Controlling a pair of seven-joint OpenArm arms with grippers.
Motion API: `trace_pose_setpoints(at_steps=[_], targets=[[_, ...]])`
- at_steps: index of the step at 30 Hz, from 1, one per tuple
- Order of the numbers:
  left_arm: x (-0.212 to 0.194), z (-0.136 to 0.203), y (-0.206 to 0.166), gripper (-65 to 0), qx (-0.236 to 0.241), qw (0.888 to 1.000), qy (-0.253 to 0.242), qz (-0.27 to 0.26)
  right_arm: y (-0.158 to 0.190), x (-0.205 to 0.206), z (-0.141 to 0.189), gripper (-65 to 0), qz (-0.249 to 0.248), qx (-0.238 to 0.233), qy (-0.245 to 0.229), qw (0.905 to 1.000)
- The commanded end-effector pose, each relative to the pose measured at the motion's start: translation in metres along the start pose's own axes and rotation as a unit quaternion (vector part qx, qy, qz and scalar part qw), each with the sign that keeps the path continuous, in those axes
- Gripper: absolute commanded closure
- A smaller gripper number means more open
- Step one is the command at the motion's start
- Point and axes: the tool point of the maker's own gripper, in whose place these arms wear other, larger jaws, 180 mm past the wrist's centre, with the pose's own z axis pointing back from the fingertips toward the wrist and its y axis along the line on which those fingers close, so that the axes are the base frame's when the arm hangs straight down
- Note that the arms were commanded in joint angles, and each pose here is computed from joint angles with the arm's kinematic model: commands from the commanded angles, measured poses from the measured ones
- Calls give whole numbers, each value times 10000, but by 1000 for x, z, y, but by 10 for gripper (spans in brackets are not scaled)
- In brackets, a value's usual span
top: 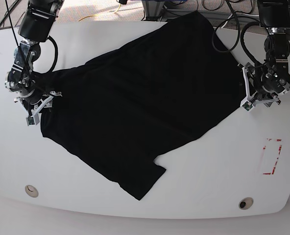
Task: Layout the t-shirt on the table in an organized manner, then fold the t-shirt properly
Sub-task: 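Regrasp the shirt edges with both grippers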
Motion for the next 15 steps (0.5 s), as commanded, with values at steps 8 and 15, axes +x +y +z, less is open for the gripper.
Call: trace_pose_setpoints(at_steps=[8,15], targets=[[-12,-14,5,-399,-132,9996,25,235,-9,21,7,-277,84,-88,-281,9995],[-12,-17,4,-394,-167,9995,-37,247,-10,21,7,-277,79,-92,-284,9995]])
